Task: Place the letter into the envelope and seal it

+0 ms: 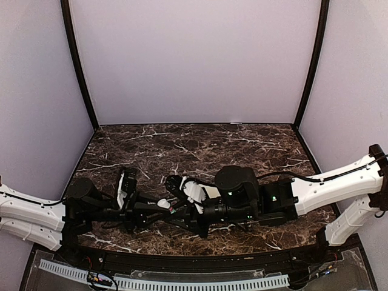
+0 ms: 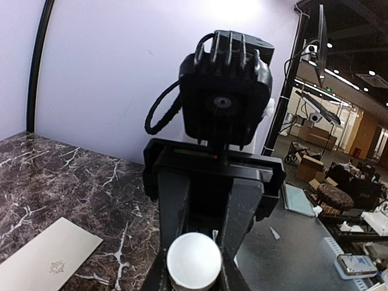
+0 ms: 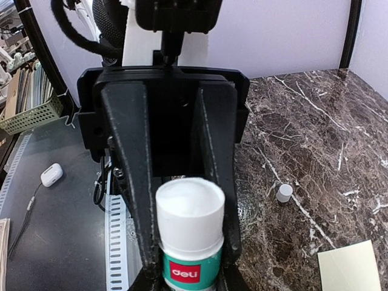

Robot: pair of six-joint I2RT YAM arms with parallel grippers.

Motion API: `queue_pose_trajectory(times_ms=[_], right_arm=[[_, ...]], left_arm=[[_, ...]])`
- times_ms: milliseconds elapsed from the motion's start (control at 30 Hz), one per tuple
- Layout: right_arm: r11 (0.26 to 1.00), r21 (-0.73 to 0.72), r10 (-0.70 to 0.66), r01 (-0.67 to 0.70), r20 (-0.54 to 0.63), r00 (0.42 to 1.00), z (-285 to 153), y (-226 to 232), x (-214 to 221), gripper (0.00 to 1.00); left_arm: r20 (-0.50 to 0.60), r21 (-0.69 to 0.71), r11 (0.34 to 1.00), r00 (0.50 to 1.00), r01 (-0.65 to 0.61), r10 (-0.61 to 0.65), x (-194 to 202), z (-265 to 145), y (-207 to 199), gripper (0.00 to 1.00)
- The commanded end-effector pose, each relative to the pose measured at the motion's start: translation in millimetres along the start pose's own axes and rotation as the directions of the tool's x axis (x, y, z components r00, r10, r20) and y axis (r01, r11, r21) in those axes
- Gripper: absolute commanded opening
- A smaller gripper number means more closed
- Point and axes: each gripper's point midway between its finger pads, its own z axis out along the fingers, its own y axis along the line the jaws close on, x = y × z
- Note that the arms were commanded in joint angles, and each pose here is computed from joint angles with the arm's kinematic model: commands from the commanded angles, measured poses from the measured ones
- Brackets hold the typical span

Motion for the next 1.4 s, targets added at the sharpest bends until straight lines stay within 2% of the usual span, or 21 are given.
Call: queue_pose_trajectory(times_ms=[0, 67, 133, 200, 233, 300, 367, 567, 800, 1133, 1367], right_arm=[[1.000, -0.024, -0.009, 0.011, 0.064, 0.998, -1, 8, -23, 0.00], [1.000, -0.017, -0.003, 0.004, 0.072, 0.997, -4, 7, -24, 0.01], [1.000, -0.009, 0.003, -0.003, 0.084, 0.996, -10, 5, -23, 0.21], [1.000, 0.006, 0.011, -0.012, 0.103, 0.995, -17, 3, -23, 0.46], [1.000, 0.015, 0.016, -0.018, 0.119, 0.993, -22, 1, -24, 0.55], [1.000, 0.017, 0.021, -0.024, 0.143, 0.989, -29, 0, -22, 0.65], [0.998, 0.044, 0.025, -0.033, 0.172, 0.985, -33, -5, -21, 0.69], [0.995, 0.077, 0.036, -0.058, 0.264, 0.964, -38, -13, -26, 0.69], [0.993, 0.087, 0.045, -0.081, 0.358, 0.933, -34, -18, -37, 0.63], [0.995, 0.056, 0.052, -0.080, 0.400, 0.915, -14, -13, -50, 0.56], [0.998, 0.014, 0.046, -0.059, 0.451, 0.891, -13, -6, -61, 0.55]], left_arm=[[0.060, 0.031, 0.999, 0.998, -0.011, 0.009, -15, 1, -7, 0.09], [0.076, 0.033, 0.999, 0.997, -0.004, 0.001, -18, 0, -7, 0.04], [0.092, 0.027, 1.000, 0.996, 0.011, -0.013, -21, -1, -6, 0.02], [0.112, 0.017, 0.999, 0.993, 0.031, -0.033, -25, -2, -4, 0.00], [0.124, 0.014, 0.999, 0.991, 0.043, -0.045, -26, -3, -4, 0.00], [0.148, 0.002, 0.998, 0.987, 0.065, -0.065, -30, -5, -1, 0.00], [0.166, -0.005, 0.996, 0.983, 0.085, -0.083, -33, -6, 0, 0.00], [0.210, -0.035, 0.989, 0.969, 0.140, -0.130, -38, -10, 7, 0.00], [0.242, -0.038, 0.985, 0.958, 0.169, -0.155, -43, -16, 8, 0.00], [0.269, -0.036, 0.983, 0.949, 0.180, -0.164, -48, -22, 6, 0.00], [0.276, -0.036, 0.982, 0.946, 0.186, -0.169, -48, -24, 7, 0.00]])
